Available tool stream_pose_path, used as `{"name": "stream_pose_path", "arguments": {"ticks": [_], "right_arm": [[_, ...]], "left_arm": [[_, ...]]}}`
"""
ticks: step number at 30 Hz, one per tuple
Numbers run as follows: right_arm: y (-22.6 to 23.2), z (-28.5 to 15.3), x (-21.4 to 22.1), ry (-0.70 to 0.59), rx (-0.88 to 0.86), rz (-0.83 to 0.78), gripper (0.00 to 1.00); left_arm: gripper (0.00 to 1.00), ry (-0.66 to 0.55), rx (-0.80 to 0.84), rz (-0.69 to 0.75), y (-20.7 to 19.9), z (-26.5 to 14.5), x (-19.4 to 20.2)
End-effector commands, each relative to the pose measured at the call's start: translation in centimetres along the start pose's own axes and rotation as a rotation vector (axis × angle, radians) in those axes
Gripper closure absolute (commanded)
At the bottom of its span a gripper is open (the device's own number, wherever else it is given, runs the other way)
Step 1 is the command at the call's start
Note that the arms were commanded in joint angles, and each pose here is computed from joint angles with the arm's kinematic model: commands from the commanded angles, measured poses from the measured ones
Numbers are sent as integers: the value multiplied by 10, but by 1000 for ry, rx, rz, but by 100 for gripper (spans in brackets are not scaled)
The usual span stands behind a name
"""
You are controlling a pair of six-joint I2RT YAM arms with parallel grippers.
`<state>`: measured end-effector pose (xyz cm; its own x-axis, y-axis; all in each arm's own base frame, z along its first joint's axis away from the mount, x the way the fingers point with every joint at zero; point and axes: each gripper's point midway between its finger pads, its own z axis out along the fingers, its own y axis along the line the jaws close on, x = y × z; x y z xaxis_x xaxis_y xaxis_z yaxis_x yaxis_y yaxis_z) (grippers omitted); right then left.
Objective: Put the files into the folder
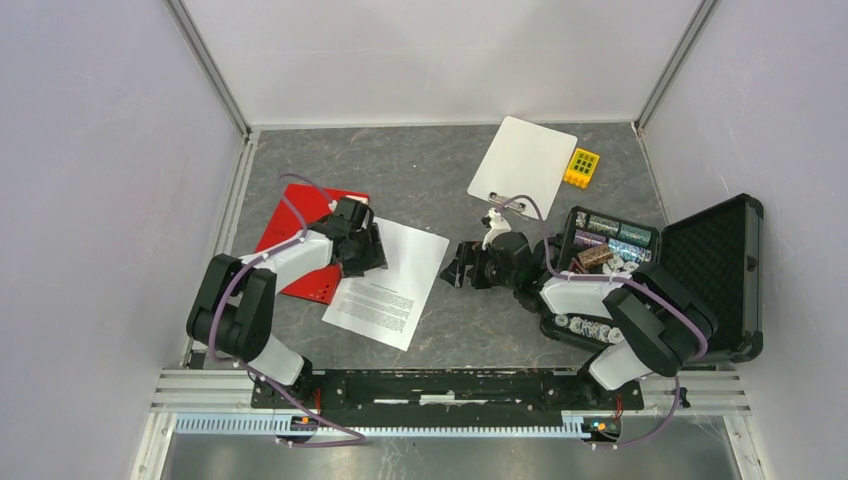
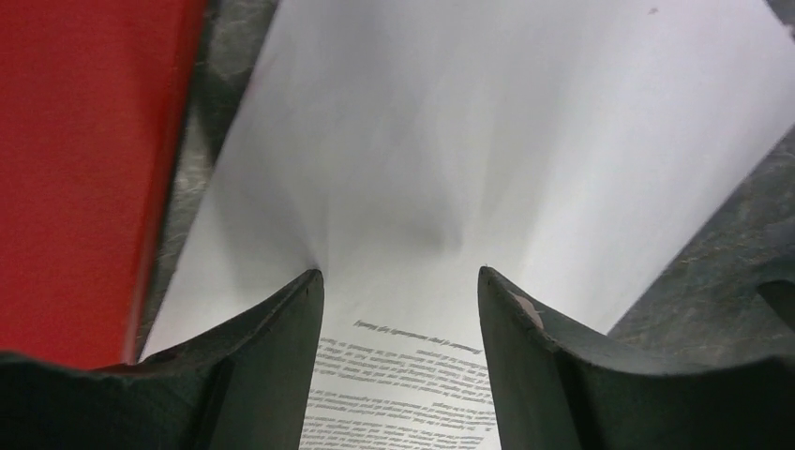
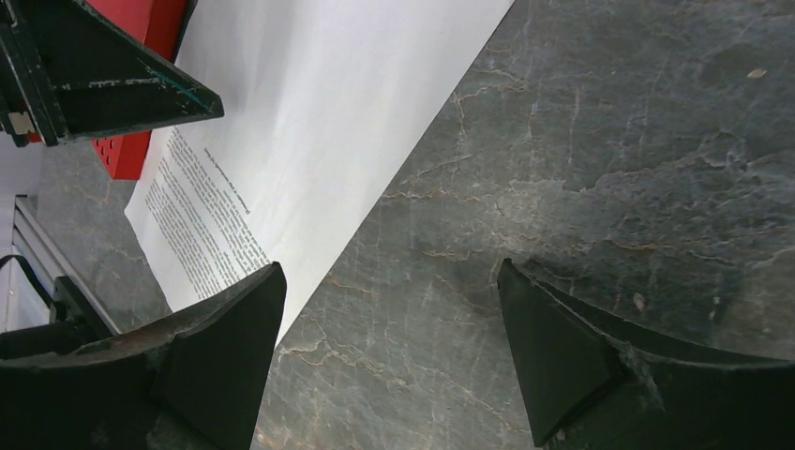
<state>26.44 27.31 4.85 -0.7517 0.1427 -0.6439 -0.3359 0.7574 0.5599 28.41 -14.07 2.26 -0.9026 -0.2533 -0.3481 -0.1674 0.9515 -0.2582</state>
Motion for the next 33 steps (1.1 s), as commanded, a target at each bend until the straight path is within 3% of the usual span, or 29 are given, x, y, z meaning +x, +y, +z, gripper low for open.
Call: {"name": "stream_pose_path", "arguments": {"ticks": [1, 9, 15, 19, 26, 29, 33], "right_arm": [[7, 9, -12, -89, 24, 99, 10], [4, 6, -20, -131, 67, 97, 9], [9, -1, -22, -139, 43, 84, 10], [15, -6, -27, -162, 8, 54, 9], [53, -7, -24, -137, -157, -18, 11], [89, -3, -17, -102, -286, -34, 19], [115, 12, 1, -46, -331, -73, 30]], "left_arm": [[32, 45, 100, -13, -22, 10, 15], [35, 49, 337, -77, -72, -8, 19], [26, -86, 8, 68, -29, -36, -29], [17, -124, -154, 103, 4, -39, -39], [17, -130, -120, 127, 4, -36, -54], [20, -113, -86, 85, 5, -33, -58], [31, -73, -88, 24, 18, -24, -59]]}}
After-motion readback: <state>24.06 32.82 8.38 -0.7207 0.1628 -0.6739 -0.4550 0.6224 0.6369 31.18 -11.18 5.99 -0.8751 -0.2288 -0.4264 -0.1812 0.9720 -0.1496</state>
